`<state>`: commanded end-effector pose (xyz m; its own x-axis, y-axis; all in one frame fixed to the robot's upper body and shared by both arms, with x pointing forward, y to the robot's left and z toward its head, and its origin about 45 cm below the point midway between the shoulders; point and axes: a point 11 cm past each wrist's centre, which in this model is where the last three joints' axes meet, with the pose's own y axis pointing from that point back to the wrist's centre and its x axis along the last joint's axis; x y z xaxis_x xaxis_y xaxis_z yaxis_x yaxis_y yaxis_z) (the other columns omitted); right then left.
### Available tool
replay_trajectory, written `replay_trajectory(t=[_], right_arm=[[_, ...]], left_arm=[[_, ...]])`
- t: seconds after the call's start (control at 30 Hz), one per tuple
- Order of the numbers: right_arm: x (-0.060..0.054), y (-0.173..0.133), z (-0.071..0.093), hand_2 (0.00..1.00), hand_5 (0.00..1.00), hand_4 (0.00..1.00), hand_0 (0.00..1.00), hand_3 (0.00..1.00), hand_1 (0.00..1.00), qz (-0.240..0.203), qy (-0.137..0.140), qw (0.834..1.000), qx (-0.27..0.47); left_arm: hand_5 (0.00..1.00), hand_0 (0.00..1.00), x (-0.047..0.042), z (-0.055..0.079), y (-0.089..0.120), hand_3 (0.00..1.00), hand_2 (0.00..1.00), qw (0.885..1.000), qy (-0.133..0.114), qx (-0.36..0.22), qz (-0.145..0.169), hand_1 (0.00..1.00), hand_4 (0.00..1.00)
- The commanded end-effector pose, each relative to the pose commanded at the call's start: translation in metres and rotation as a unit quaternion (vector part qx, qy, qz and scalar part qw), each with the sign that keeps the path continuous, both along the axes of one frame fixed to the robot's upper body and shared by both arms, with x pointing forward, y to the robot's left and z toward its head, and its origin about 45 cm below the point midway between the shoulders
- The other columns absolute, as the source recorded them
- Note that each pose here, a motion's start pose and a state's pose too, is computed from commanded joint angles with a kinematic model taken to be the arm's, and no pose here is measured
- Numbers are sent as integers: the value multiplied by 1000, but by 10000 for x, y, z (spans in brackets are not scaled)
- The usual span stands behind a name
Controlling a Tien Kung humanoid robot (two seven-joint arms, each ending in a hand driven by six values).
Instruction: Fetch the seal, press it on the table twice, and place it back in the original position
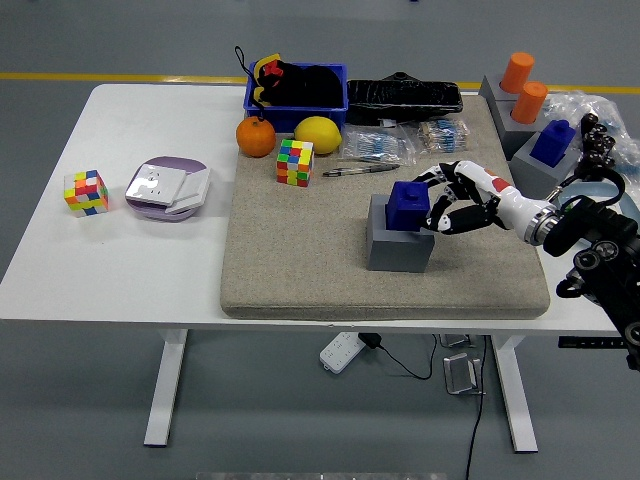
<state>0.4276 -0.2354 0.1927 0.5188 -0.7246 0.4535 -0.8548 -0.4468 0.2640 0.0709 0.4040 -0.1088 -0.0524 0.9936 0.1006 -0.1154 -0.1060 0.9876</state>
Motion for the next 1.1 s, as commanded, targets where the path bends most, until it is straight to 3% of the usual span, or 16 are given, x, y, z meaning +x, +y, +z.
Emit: replay_trajectory(t=[0.37,0.4,0.57,0.6,0.77,0.8,1.1], right_arm=[[-4,30,-8,380,2,819,440,447,356,7,3,1000,7],[-4,32,-6,493,2,799,484,565,470,8,3,1000,7],[-3,33,4,493,2,799,484,565,470,10,2,1000,11],[-3,34,3,572,2,856,513,623,558,11,1,1000,11],[-4,35,1,572,2,856,513,623,558,11,2,1000,13],[-4,35,0,623,2,880,529,669,612,11,2,1000,14],[-10,39,-15,673,2,910,535,720,661,12,3,1000,14]], left_arm=[[416,817,-9,-2,-1,836,788,1000,1,0,0,817,806],[415,817,-8,-2,-2,836,787,1000,1,0,0,817,806],[415,817,2,-2,-7,836,787,1000,0,-1,-1,817,806],[415,816,2,-2,-9,836,787,1000,0,-1,-1,817,806],[415,816,0,-2,-8,836,787,1000,0,-1,-1,817,806],[415,817,-1,-2,-6,837,787,1000,0,0,-1,817,805],[415,817,-13,-7,-15,836,788,1000,1,-1,-1,817,806]])
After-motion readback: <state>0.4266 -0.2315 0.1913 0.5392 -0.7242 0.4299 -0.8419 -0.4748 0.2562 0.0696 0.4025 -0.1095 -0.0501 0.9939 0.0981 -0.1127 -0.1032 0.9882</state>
